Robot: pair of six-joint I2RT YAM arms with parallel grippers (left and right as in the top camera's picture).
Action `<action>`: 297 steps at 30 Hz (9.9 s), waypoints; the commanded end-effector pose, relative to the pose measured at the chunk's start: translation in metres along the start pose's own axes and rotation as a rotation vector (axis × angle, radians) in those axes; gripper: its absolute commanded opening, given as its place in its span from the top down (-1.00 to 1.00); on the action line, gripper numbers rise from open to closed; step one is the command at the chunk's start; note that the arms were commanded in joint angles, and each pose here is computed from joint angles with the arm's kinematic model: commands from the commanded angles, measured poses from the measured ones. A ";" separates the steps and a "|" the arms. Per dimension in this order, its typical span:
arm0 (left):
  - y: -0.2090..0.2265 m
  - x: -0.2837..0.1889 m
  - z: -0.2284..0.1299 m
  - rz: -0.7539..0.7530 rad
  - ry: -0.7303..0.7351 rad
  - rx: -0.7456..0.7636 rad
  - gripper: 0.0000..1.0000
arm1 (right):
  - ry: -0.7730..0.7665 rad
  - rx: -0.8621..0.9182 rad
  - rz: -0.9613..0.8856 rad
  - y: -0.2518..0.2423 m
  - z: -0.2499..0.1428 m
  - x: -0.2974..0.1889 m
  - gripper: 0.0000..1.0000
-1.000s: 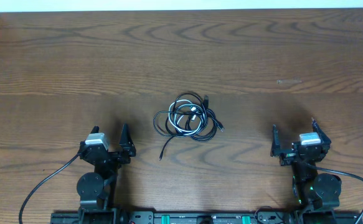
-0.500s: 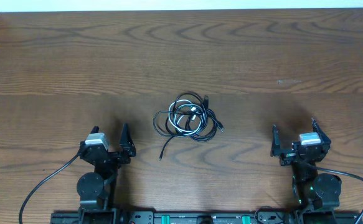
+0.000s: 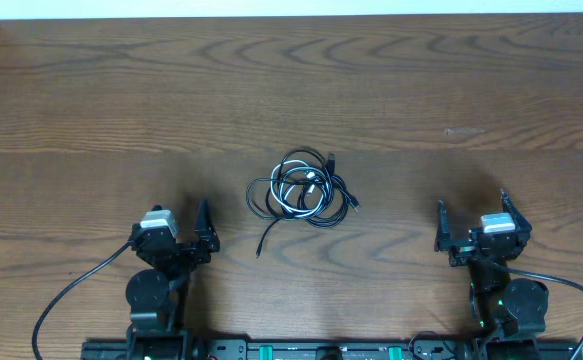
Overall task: Untangle cables
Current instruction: 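Raise the left arm and move the left gripper toward the cable bundle, then lower the left gripper onto the black and white cable bundle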
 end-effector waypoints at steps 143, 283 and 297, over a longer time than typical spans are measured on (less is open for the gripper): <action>-0.001 0.076 0.001 0.222 0.862 -0.008 -0.72 | 0.002 0.011 -0.016 -0.002 -0.001 0.000 -0.98; -0.110 0.114 -0.041 -0.351 0.792 0.535 -0.96 | 0.002 0.011 -0.016 -0.002 -0.001 0.000 -0.99; -0.134 0.101 -0.066 -0.511 0.853 0.608 -0.96 | 0.002 0.011 -0.016 -0.002 -0.001 0.000 -0.98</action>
Point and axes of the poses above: each gripper's point midway between its finger pads, its own x axis out along the fingers, its own y axis along the line the jaws close on, z = x × y, the point moved 4 cm from there along -x, back along the fingers, and after that the axes turned 5 degrees about -x, right-handed, at the moved point
